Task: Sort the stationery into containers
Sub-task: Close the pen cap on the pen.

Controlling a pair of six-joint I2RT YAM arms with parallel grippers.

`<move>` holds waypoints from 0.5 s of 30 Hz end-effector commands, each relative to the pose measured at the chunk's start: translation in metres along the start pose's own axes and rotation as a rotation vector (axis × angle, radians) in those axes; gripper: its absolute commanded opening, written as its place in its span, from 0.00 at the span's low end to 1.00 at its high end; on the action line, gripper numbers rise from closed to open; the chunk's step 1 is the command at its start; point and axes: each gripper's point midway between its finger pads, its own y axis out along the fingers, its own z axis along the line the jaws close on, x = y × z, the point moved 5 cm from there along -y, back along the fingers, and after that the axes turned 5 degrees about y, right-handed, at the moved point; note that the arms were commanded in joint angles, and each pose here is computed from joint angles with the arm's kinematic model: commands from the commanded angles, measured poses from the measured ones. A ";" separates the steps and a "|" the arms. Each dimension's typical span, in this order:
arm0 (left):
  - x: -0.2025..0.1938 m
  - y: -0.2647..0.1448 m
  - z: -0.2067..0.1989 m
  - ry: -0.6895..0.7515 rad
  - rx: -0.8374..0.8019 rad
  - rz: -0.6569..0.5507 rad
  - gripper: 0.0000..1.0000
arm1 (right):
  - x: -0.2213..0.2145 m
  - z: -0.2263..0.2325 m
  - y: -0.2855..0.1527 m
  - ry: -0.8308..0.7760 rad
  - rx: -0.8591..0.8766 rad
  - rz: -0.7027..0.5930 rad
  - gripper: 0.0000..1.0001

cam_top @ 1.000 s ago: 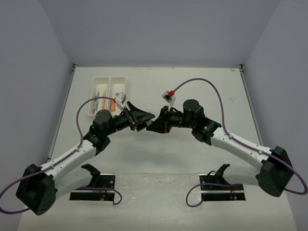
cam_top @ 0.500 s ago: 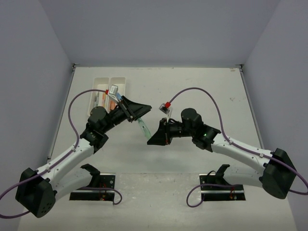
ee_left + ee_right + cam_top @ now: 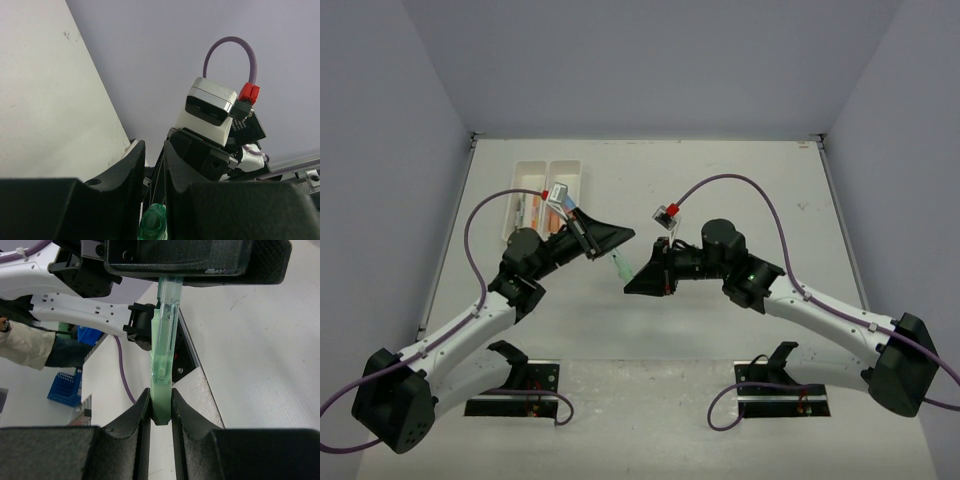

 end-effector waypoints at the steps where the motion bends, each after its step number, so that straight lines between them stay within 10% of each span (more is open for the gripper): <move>1: 0.000 -0.002 -0.004 0.071 -0.045 -0.001 0.21 | 0.023 0.025 -0.004 -0.060 0.051 -0.072 0.00; 15: -0.005 -0.007 -0.007 0.230 -0.105 -0.001 0.02 | 0.050 0.040 0.005 -0.020 0.074 -0.143 0.00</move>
